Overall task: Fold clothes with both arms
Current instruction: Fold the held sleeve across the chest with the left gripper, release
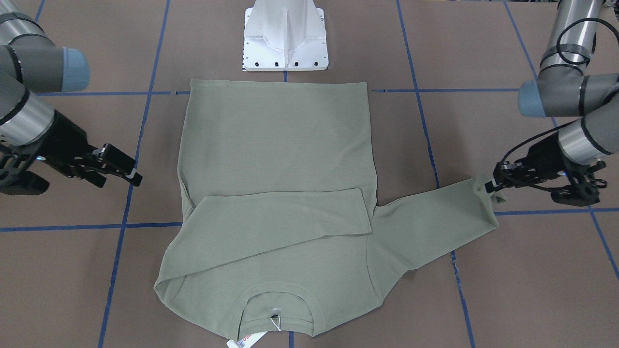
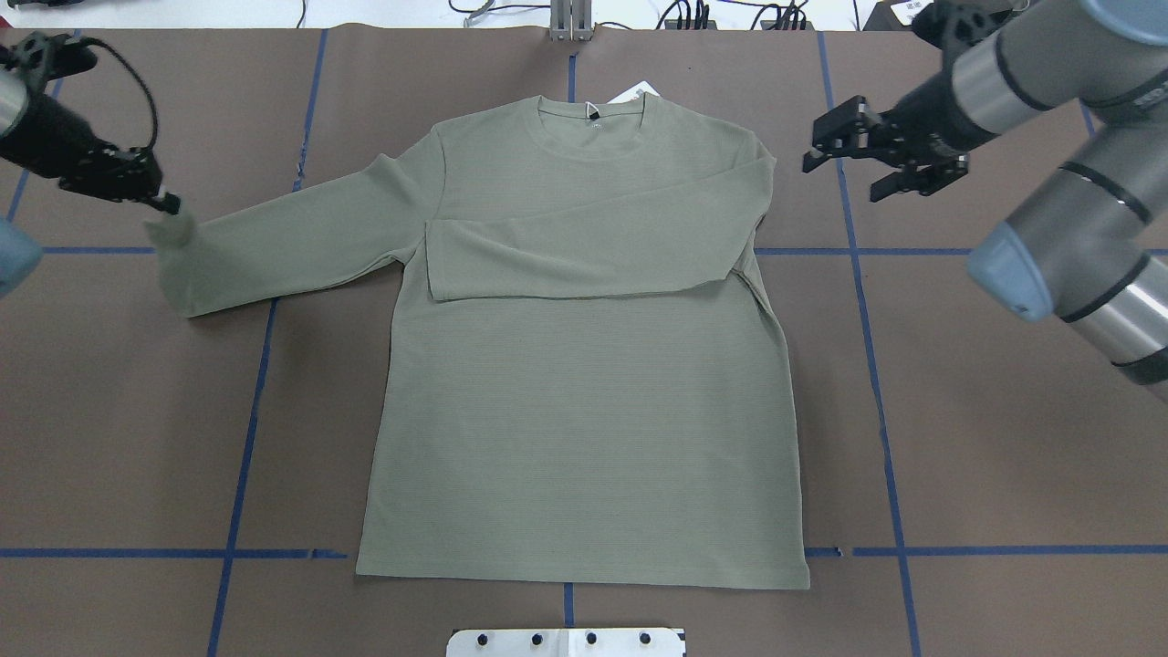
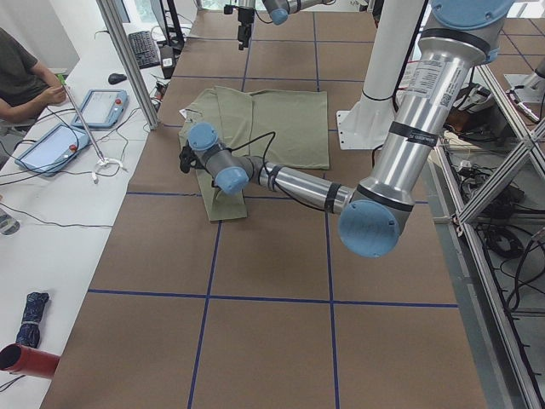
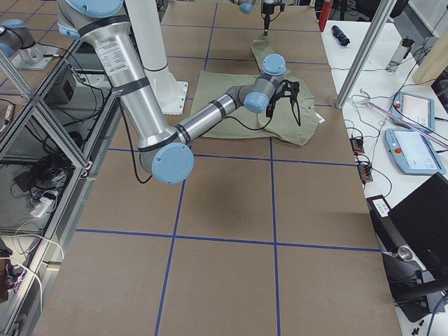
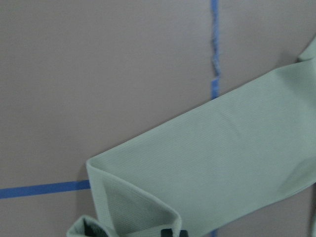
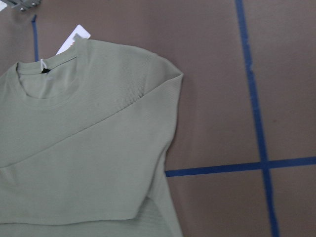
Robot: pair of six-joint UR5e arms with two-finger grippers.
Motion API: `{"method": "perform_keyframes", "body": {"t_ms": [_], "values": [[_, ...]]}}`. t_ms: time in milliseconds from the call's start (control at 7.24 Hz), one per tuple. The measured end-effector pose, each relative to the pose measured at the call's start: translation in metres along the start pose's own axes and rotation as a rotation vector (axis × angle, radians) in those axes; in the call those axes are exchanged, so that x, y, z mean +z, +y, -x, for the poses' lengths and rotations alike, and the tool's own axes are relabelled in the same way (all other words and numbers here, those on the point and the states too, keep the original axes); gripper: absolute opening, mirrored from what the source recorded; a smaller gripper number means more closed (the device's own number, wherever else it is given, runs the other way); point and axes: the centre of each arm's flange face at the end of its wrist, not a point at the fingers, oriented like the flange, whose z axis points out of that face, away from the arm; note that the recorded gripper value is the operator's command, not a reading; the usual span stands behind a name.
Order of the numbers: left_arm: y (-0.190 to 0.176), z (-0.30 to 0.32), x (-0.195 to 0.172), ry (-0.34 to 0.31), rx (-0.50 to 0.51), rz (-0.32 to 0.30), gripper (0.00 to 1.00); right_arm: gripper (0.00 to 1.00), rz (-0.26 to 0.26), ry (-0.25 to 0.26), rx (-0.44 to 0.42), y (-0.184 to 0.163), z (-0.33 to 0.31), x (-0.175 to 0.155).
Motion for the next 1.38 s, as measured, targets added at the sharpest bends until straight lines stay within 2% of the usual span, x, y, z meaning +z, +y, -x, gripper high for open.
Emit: {"method": "perform_keyframes", "body": {"t_ms": [138,276,691,829,1105,1243,1381], "values": [[0.007,-0.084,0.024,0.041,-0.034,0.005,0.00,1.00,-0.008,0.022,-0.031,-0.004,-0.038,-0.012],[0.012,-0.165,0.042,0.078,-0.070,-0.015,0.00,1.00,-0.017,0.041,-0.051,-0.007,-0.069,-0.022],[0.026,-0.384,0.101,0.158,-0.127,-0.105,0.00,1.00,-0.039,0.077,-0.086,-0.006,-0.124,-0.040],[0.039,-0.445,0.137,0.166,-0.139,-0.146,0.00,1.00,-0.044,0.082,-0.089,-0.006,-0.131,-0.044],[0.060,-0.511,0.208,0.178,-0.178,-0.258,0.00,1.00,-0.054,0.085,-0.088,-0.005,-0.137,-0.050],[0.059,-0.523,0.226,0.179,-0.192,-0.285,0.14,1.00,-0.058,0.087,-0.087,-0.003,-0.139,-0.053],[0.058,-0.526,0.235,0.181,-0.199,-0.301,0.62,1.00,-0.060,0.089,-0.087,-0.001,-0.141,-0.053]]}}
